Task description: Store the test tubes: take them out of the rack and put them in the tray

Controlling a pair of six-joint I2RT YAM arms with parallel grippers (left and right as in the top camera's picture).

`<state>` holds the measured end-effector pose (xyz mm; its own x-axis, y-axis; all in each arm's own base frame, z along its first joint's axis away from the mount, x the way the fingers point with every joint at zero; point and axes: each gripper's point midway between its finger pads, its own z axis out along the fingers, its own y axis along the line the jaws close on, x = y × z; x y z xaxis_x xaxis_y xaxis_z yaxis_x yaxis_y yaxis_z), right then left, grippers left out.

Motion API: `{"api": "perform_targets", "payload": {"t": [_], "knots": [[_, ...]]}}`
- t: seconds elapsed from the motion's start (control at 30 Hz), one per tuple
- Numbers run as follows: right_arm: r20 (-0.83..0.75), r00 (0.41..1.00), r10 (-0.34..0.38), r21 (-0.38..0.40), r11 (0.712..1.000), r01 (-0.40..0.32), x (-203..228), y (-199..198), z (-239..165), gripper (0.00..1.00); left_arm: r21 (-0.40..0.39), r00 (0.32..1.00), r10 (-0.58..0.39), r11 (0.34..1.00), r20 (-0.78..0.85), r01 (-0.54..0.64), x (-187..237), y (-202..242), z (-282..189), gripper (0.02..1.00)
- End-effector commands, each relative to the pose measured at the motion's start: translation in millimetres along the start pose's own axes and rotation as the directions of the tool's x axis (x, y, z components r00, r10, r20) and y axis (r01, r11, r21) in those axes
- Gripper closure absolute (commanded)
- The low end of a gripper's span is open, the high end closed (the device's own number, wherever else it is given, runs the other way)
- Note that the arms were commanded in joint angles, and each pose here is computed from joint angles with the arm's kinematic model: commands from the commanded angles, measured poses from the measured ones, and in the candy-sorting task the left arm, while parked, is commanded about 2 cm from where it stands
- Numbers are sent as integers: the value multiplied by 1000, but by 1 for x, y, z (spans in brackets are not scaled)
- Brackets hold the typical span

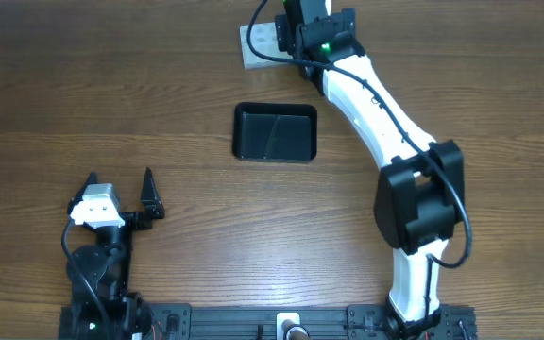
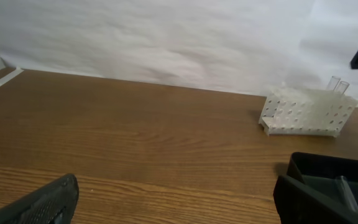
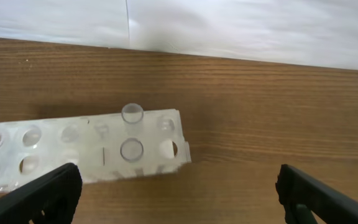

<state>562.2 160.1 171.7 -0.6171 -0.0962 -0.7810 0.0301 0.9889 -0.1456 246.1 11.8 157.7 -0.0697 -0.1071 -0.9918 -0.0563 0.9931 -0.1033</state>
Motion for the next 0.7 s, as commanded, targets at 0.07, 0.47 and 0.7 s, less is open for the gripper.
{"api": "perform_targets", "payload": {"t": [0.07,0.47,0.7], "knots": [[46,998,37,9,999,-37,-11,0,11,16,9,1000,15,1000,-2,-15,1,-1,0,23],[86,994,62,9,998,-63,-11,3,34,29,9,1000,15,1000,-2,-15,1,-1,0,23],[82,996,19,-28,999,-17,-4,16,44,36,9,1000,15,1000,-2,-15,1,-1,0,18]]}}
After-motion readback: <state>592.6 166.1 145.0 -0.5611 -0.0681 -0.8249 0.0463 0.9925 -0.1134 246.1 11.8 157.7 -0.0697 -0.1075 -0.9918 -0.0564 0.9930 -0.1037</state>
